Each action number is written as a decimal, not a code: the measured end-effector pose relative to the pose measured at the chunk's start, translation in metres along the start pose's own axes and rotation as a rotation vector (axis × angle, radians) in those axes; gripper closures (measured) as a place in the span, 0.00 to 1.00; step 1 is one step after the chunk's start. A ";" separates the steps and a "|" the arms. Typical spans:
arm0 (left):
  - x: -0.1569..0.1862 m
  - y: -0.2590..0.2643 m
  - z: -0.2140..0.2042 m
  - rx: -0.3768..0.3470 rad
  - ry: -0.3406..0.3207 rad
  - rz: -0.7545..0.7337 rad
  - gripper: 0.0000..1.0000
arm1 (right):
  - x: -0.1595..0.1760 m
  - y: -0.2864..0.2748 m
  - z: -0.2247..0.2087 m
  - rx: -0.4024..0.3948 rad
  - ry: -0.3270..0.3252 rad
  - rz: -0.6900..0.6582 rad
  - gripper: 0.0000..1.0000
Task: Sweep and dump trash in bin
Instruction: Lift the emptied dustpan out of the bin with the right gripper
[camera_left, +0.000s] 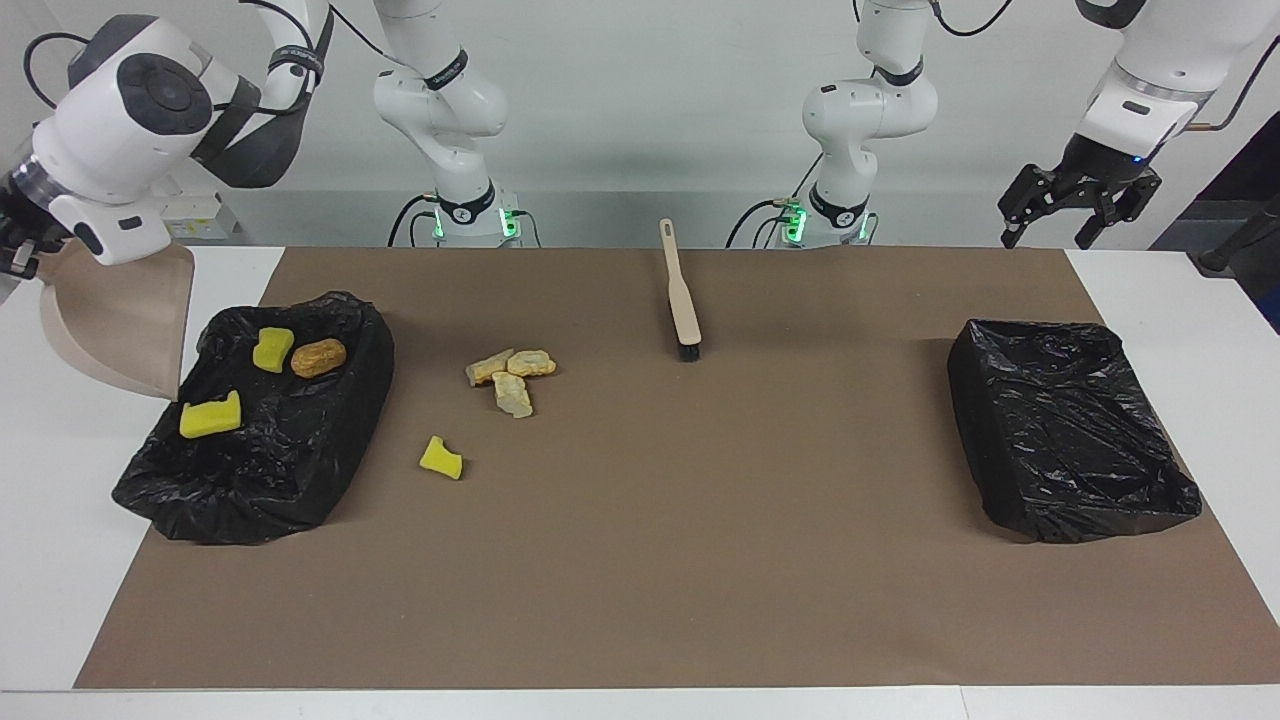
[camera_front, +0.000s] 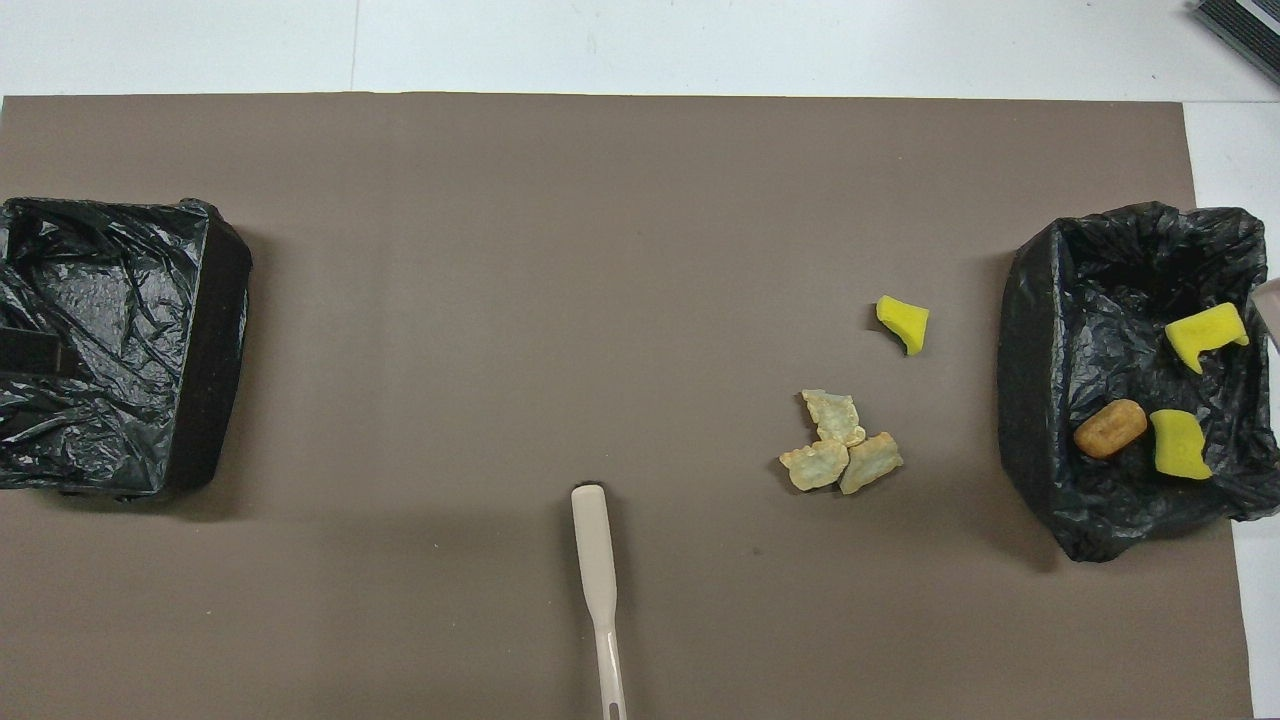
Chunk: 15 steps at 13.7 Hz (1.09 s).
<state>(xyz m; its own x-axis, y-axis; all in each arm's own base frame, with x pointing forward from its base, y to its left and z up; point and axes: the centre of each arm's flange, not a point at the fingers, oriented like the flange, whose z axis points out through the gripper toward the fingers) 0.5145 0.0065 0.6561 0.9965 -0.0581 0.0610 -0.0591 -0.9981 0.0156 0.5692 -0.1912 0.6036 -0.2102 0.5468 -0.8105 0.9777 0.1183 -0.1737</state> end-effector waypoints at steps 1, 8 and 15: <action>0.000 0.000 0.000 0.000 0.000 0.000 0.00 | 0.006 0.001 -0.002 -0.010 0.041 0.024 0.67; 0.000 0.000 0.000 0.000 0.000 0.000 0.00 | 0.044 0.009 -0.015 -0.037 0.397 0.178 0.67; 0.000 0.000 0.000 0.000 0.000 0.000 0.00 | 0.102 0.011 -0.045 0.075 0.692 0.550 0.67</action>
<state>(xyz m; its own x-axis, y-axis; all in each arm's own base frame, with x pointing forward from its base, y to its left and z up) 0.5145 0.0065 0.6561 0.9965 -0.0581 0.0610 -0.0591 -0.9981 0.0156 0.5584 -0.0969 0.5446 0.3603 0.8915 -0.2744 0.9326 -0.3508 0.0848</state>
